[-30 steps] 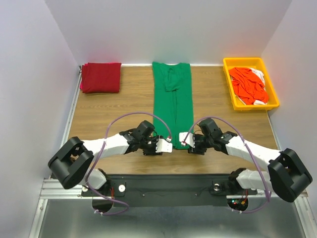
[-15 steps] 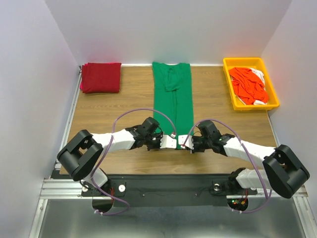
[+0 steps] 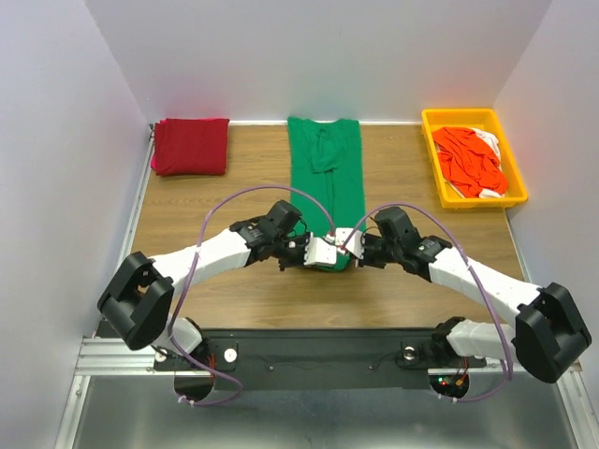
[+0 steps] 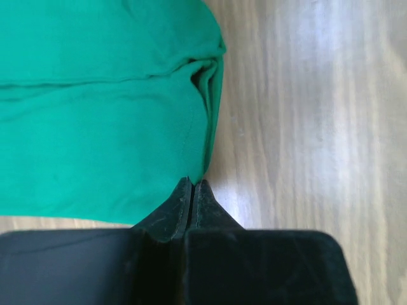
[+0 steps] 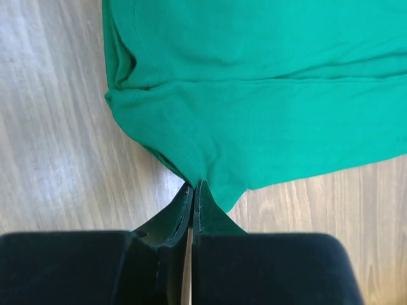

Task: Fold and stack the t-shirts
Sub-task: Fold the tshirt

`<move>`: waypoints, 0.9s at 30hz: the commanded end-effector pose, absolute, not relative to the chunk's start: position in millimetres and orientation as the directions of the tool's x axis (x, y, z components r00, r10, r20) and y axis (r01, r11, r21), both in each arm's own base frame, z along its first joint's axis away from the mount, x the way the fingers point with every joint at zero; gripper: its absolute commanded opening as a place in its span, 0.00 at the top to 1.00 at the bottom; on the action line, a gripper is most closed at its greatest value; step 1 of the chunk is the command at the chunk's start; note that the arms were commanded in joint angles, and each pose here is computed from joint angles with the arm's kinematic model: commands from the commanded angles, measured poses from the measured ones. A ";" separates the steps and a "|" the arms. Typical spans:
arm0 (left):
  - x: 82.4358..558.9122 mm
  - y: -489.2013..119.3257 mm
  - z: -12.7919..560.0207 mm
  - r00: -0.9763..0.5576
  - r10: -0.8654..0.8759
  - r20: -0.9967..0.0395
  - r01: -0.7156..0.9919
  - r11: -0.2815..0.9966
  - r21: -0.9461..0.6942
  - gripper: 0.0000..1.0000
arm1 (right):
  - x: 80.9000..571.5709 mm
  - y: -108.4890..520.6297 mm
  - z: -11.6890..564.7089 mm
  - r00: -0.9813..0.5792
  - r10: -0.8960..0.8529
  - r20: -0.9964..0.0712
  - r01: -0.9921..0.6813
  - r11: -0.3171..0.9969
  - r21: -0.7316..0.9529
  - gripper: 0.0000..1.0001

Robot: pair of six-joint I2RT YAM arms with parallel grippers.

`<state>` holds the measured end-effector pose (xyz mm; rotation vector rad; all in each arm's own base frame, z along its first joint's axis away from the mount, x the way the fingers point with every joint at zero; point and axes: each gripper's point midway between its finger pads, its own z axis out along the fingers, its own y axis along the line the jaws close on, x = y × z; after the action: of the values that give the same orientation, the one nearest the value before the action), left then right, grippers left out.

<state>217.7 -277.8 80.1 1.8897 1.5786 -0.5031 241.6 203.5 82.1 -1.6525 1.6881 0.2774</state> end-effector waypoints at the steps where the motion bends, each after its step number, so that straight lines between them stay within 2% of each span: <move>1: 189.3 -278.9 97.2 0.247 0.711 -0.658 0.969 -0.179 0.170 1.00 | 227.6 201.8 95.8 0.091 -0.767 -0.635 -0.946 0.133 -0.295 0.99; 5: 155.6 -278.2 98.2 0.260 0.694 -0.672 0.963 -0.237 0.128 1.00 | 190.2 194.8 96.3 0.068 -0.769 -0.636 -0.974 0.088 -0.211 0.99; 8: 127.8 -280.2 104.2 0.255 0.661 -0.706 0.957 -0.275 0.088 1.00 | 154.5 199.7 101.5 0.108 -0.760 -0.641 -0.981 0.024 -0.194 0.99; 9: 114.8 -283.0 106.5 0.232 0.653 -0.721 0.958 -0.282 0.053 1.00 | 142.0 202.7 103.2 0.085 -0.749 -0.657 -0.984 0.039 -0.172 0.99; 13: 100.6 -285.5 114.4 0.166 0.629 -0.760 0.963 -0.269 -0.013 1.00 | 142.2 203.0 107.9 0.038 -0.736 -0.676 -0.983 0.094 -0.158 0.99; 20: 152.6 -284.5 121.9 0.181 0.634 -0.752 0.980 -0.179 0.086 1.00 | 188.6 211.0 119.9 0.150 -0.748 -0.647 -0.927 0.122 -0.356 1.00; 27: 215.1 -280.9 119.5 0.230 0.655 -0.720 0.972 -0.125 0.198 1.00 | 225.7 214.7 120.2 0.186 -0.742 -0.644 -0.900 0.134 -0.415 0.99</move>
<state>178.7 -273.3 102.5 1.8754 1.5953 -0.7122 190.4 205.4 98.2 -1.6983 1.7055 0.3166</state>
